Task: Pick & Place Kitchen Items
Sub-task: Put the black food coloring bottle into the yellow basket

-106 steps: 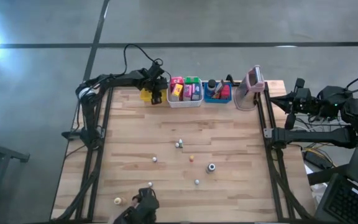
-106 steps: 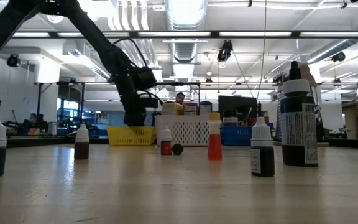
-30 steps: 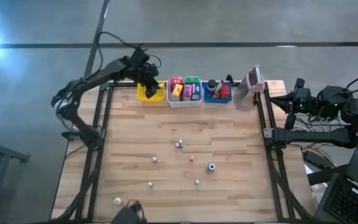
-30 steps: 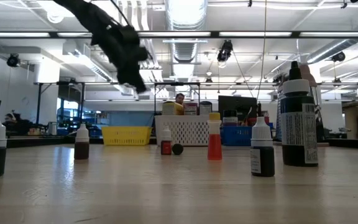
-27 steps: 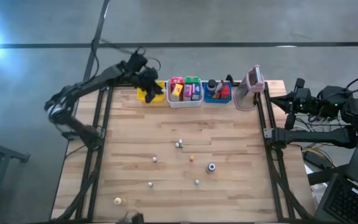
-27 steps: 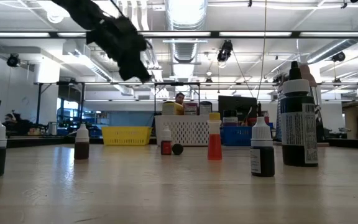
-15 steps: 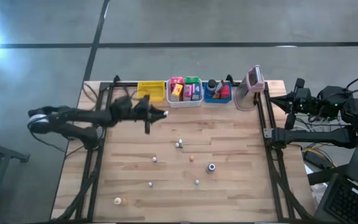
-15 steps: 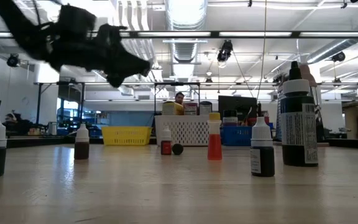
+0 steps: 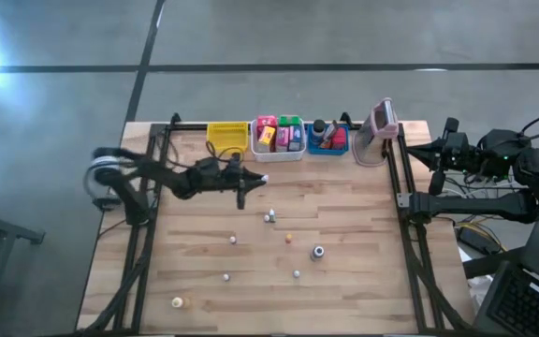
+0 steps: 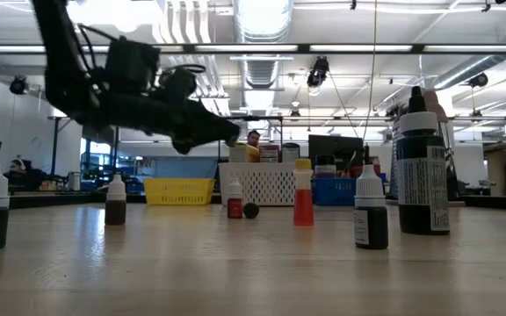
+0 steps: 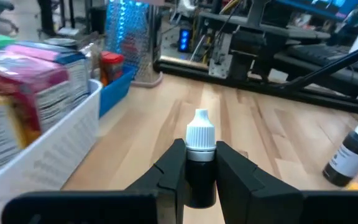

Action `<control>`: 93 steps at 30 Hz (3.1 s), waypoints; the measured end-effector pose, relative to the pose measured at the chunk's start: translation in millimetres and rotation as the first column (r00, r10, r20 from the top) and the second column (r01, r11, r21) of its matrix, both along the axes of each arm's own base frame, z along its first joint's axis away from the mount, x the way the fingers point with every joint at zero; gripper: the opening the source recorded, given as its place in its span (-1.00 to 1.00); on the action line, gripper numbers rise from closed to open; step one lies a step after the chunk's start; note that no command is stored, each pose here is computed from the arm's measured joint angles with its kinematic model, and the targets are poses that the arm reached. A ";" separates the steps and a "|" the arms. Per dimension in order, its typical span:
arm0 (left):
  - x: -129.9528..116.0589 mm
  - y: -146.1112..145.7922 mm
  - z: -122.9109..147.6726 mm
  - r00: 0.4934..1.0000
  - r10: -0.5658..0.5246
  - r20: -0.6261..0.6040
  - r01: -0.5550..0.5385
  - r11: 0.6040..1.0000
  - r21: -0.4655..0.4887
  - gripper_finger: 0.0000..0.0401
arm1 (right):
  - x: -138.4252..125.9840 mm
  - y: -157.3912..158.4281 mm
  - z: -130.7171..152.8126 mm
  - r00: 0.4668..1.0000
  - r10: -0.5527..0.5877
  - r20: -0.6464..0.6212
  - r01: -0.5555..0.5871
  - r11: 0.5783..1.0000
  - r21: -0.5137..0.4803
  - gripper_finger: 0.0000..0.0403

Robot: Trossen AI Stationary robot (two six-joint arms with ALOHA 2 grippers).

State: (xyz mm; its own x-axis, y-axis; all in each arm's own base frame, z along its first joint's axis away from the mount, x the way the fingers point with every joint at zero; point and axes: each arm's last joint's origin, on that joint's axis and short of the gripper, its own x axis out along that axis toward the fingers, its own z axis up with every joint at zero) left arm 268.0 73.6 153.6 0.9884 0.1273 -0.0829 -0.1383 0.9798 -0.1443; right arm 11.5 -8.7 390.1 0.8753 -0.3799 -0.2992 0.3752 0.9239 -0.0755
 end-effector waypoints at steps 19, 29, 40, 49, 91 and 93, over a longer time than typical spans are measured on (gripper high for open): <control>34.0 4.7 -94.6 0.999 -0.051 -0.003 0.050 0.988 -0.143 -0.68 | 0.0 0.0 0.0 1.000 0.001 -0.001 -0.001 1.000 -0.003 -0.96; 32.4 2.8 -114.0 0.989 -0.065 -0.133 0.039 0.981 -0.188 -0.66 | 0.1 0.0 0.0 1.000 0.000 0.000 0.000 1.000 0.001 -0.96; 30.7 1.7 -119.3 0.981 -0.066 -0.183 0.029 0.980 -0.199 -0.60 | 0.0 0.0 0.1 1.000 0.001 -0.001 -0.001 1.000 -0.003 -0.96; 41.7 -0.1 -113.0 0.987 -0.082 -0.137 0.066 0.990 -0.123 -0.42 | 0.0 0.0 0.1 1.000 0.000 0.000 0.000 1.000 0.000 -0.96; 62.9 -36.6 97.4 0.678 -0.214 -0.703 0.120 0.976 -0.182 0.12 | 0.0 0.0 0.0 1.000 0.000 0.000 0.000 1.000 0.000 -0.96; 65.1 -52.3 88.2 0.683 -0.191 -0.705 0.151 0.981 -0.120 0.11 | -0.1 0.0 0.1 1.000 0.001 -0.001 -0.001 1.000 -0.003 -0.96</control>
